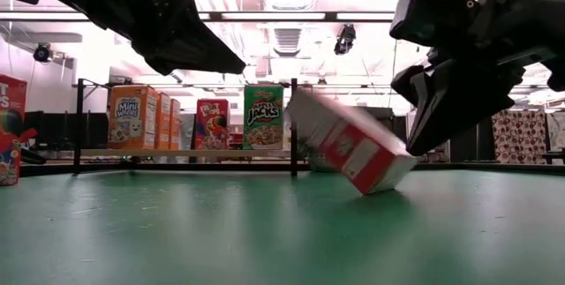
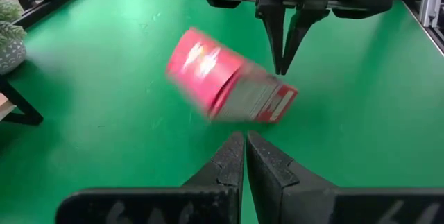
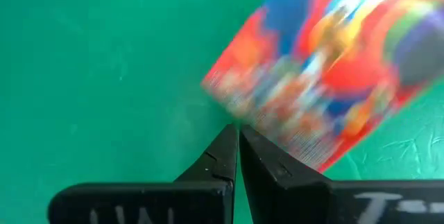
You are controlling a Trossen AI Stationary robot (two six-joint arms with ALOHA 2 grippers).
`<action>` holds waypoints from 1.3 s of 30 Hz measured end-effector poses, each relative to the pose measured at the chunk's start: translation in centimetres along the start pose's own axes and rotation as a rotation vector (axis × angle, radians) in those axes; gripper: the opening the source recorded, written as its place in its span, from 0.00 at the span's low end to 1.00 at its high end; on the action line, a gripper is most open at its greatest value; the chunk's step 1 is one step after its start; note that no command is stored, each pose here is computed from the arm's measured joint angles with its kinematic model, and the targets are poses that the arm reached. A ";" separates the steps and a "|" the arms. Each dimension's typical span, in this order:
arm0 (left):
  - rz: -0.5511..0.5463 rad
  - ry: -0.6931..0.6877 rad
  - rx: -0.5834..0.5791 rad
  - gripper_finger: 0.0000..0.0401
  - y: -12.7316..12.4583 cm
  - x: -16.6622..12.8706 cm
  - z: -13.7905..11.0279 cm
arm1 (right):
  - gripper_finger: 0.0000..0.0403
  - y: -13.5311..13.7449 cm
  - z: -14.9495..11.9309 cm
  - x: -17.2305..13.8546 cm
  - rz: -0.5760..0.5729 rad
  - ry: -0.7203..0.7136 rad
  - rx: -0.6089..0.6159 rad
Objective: Stack cereal on shelf
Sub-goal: Put the right red cereal box on the shelf aligned with the other red cereal box
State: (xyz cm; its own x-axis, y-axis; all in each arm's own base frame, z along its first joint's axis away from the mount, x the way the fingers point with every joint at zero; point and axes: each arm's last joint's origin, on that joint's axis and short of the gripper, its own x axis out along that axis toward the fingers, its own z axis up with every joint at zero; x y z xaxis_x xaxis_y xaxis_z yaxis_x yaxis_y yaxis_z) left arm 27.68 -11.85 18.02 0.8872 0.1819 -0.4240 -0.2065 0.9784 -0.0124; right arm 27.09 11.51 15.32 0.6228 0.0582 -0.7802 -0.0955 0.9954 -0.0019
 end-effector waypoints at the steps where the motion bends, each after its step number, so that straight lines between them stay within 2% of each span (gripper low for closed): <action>1: 0.000 0.000 0.000 0.00 0.0 0.0 0.0 | 0.02 0.0 0.0 0.0 0.000 -0.001 0.004; 13: 0.001 0.001 0.001 0.00 0.0 0.0 0.0 | 0.02 0.1 0.2 0.0 -0.004 -0.027 -0.014; 20: 0.001 0.000 0.001 0.00 0.0 0.0 0.0 | 0.02 0.1 1.3 -0.1 -0.062 -0.142 -0.071; 24: 0.001 0.000 0.001 0.00 0.0 0.0 0.0 | 0.02 -0.5 1.3 0.0 -0.124 -0.135 -0.078; 28: 0.002 0.000 0.006 0.00 0.0 0.0 0.0 | 0.02 -0.8 1.2 0.3 -0.136 -0.125 -0.077; 34: 0.002 -0.001 0.008 0.00 0.0 0.0 0.0 | 0.02 -1.2 2.2 0.3 -0.184 -0.218 -0.110; 39: 0.002 -0.001 0.007 0.00 0.0 0.0 0.0 | 0.02 -2.1 2.0 1.4 -0.212 -0.191 -0.101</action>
State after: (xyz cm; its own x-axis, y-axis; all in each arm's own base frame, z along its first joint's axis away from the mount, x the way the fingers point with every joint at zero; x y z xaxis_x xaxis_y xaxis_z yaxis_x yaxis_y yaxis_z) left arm 27.71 -11.85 17.98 0.8873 0.1842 -0.4228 -0.2055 0.9787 -0.0047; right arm 29.68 9.66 15.49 0.7708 -0.1270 -0.6244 -0.0187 0.9750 -0.2213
